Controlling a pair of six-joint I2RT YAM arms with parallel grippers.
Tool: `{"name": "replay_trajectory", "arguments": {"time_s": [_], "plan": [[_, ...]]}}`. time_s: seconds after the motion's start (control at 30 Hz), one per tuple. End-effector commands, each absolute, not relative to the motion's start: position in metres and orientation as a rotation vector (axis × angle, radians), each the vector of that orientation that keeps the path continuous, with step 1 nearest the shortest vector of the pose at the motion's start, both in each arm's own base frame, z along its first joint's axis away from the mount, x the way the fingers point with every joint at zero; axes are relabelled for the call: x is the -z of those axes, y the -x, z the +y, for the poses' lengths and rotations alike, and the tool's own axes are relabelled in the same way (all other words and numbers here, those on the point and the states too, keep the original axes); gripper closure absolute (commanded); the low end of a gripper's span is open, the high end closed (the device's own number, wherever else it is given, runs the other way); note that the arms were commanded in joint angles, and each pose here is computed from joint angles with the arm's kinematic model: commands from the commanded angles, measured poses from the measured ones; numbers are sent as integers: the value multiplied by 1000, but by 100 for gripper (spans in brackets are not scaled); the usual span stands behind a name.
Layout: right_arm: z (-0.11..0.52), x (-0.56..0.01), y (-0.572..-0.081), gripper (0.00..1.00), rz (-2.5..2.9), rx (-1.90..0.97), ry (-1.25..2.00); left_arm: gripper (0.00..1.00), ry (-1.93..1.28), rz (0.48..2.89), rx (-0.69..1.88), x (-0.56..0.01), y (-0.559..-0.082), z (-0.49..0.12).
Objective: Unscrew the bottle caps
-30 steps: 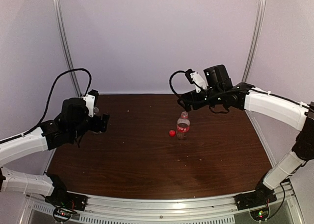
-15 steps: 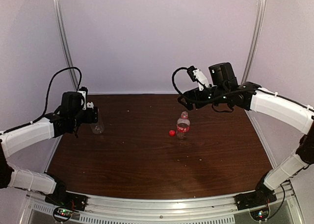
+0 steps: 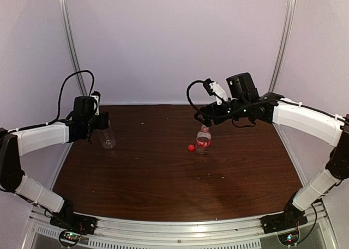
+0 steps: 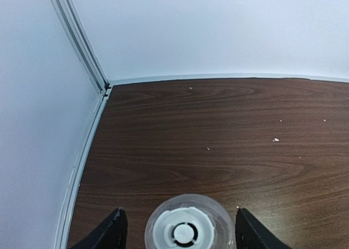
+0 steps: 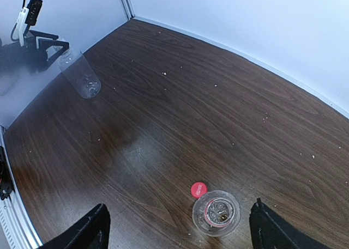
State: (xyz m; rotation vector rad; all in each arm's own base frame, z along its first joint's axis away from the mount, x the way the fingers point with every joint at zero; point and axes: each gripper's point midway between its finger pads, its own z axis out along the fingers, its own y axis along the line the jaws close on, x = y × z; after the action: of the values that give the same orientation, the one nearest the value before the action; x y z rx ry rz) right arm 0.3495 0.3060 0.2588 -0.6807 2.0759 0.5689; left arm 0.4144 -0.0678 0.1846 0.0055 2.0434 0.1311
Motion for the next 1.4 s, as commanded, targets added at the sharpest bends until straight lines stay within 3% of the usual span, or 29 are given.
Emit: {"name": "replay_trajectory", "arguments": {"time_s": [0.0, 0.47, 0.67, 0.8, 1.0, 1.37], "plan": [[316, -262, -349, 11, 2072, -603, 689, 35, -27, 1924, -45, -201, -425, -80], [314, -256, -347, 11, 2095, -572, 684, 55, -37, 1950, -35, -188, -437, -80], [311, -261, -346, 11, 2089, -564, 676, 72, -76, 1920, 21, -198, -432, -88], [308, -269, -348, 1, 2076, -552, 650, 84, -99, 1874, 82, -218, -423, -94], [308, -287, -346, 0, 2022, -577, 631, 100, -174, 1827, 257, -251, -400, -116], [317, -331, -332, 0, 1870, -715, 661, 100, -456, 1661, 736, -328, -333, -185]]}}
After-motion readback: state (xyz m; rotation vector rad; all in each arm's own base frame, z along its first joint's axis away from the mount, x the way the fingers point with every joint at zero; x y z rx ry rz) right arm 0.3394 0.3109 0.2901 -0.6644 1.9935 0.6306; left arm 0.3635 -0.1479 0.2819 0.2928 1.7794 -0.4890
